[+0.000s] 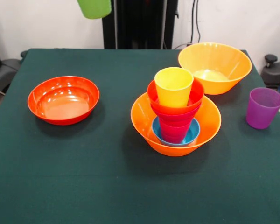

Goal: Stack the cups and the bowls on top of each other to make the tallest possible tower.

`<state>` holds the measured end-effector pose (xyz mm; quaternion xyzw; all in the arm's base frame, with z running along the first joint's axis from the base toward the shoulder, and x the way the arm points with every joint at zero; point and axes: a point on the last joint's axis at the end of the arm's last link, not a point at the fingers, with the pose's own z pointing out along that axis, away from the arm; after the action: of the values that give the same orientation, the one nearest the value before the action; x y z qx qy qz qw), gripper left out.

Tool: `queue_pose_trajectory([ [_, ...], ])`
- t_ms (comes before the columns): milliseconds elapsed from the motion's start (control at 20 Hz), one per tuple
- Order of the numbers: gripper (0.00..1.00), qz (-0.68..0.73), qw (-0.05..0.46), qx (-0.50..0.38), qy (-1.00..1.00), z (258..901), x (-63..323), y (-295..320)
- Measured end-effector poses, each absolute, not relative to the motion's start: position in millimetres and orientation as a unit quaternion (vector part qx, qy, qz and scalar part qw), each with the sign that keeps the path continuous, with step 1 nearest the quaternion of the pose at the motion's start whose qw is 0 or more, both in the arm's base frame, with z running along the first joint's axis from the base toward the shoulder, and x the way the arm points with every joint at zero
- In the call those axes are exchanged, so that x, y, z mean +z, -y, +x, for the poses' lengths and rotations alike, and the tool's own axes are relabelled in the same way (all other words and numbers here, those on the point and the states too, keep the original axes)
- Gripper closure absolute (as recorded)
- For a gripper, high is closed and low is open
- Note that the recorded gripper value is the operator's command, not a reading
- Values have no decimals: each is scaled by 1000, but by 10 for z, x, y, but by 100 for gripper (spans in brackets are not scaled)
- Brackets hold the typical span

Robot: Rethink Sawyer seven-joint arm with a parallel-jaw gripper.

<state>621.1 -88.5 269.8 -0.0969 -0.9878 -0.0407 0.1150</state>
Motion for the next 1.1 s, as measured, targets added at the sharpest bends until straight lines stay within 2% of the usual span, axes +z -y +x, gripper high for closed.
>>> queue_pose_trajectory([
  [350, 100, -94, 79, -41, 992, 6621, 2703, 596],
  [600, 100, -83, 50, -46, 994, 6932, 2516, 391],
  [1100, 100, -101, 38, -49, 993, 7491, 2038, 333],
])
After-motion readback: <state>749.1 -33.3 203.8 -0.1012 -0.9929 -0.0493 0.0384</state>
